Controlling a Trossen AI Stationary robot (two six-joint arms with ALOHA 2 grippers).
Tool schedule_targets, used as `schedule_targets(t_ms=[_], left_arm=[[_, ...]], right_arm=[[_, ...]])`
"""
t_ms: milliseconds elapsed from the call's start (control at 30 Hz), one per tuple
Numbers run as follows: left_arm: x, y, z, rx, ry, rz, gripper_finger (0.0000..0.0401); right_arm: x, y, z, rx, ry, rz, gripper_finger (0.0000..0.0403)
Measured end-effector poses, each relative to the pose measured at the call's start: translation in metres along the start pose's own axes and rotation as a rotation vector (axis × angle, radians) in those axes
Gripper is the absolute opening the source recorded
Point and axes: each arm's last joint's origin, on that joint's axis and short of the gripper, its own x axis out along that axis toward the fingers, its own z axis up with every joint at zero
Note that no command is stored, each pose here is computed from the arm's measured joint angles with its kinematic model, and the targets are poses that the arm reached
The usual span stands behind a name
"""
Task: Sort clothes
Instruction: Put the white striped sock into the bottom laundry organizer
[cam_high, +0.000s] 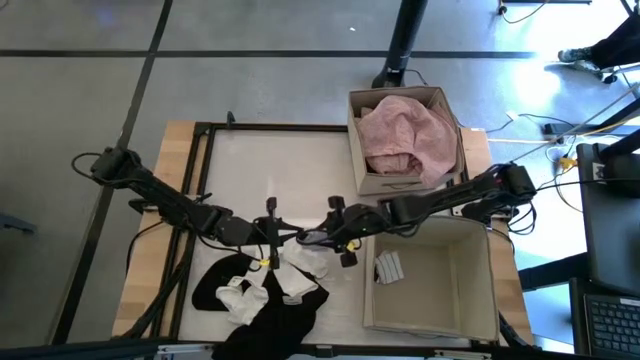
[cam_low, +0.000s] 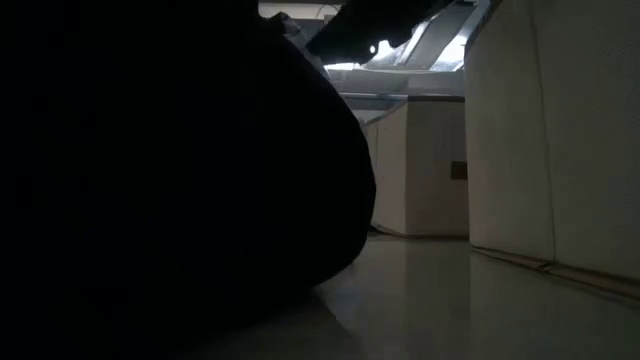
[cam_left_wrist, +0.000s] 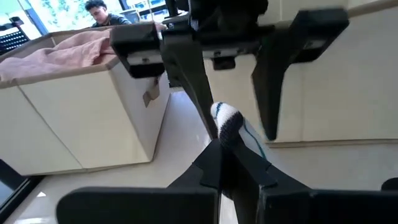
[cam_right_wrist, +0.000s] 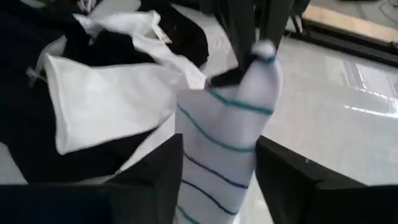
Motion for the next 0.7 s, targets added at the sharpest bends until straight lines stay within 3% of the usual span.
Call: schedule_targets(t_ms=[333,500,700], left_arm=[[0.0,-0.001,0.0,-0.014,0.004,-0.004,0.001],[0.0,-0.001,-0.001,-0.019,0.011,-0.005,0.0011],[-0.001,-0.001,-0.002,-0.042,0.021,-0.011,0.0014]], right_arm=[[0.006,0.001,0.0,-0.089,-0.02,0.0,0.0013],[0.001,0.003,0.008,-0.117,0.002,0.001,0.0024],[-0.015,0.014,0.032,-0.237,0.095,-0.072,0.0007]])
